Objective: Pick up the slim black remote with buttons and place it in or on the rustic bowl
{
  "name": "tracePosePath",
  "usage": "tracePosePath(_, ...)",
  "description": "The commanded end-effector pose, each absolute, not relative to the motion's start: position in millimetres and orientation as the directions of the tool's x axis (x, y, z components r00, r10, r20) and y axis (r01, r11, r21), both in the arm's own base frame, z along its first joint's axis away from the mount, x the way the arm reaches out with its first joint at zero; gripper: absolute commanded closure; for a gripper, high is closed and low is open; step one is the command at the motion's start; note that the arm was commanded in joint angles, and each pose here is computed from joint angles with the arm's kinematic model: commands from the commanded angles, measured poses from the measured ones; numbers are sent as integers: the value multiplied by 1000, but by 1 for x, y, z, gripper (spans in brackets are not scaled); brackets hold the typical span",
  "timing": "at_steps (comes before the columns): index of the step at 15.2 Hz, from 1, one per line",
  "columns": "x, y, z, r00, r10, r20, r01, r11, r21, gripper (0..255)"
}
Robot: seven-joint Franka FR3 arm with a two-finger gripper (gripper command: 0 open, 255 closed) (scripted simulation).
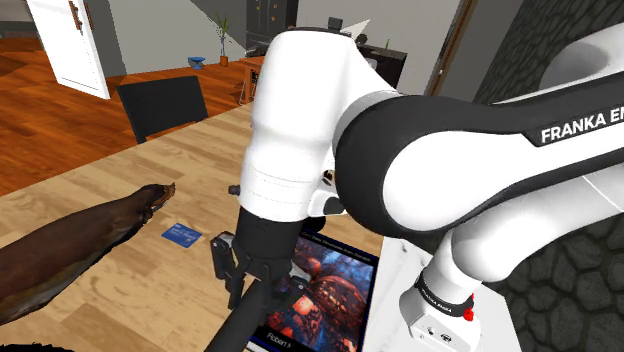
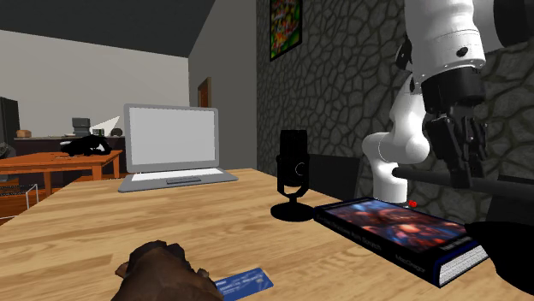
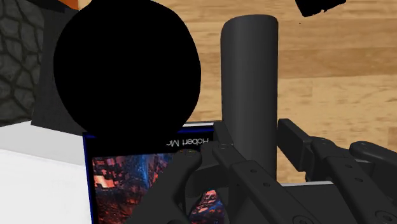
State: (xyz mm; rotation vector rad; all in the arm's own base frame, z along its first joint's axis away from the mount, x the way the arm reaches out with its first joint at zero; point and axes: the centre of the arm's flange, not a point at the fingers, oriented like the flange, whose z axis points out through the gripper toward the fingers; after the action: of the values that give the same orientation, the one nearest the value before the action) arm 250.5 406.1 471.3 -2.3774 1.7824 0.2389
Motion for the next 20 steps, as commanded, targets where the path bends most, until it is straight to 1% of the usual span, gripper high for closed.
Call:
tracePosePath(1, 223, 418, 472, 276, -935, -223, -961, -276, -33, 255)
tracePosePath(8, 143, 452, 468, 276, -935, -223, -961, -276, -33, 255)
tracePosePath(20, 143, 452, 411, 276, -935, -223, -961, -276, -33, 255)
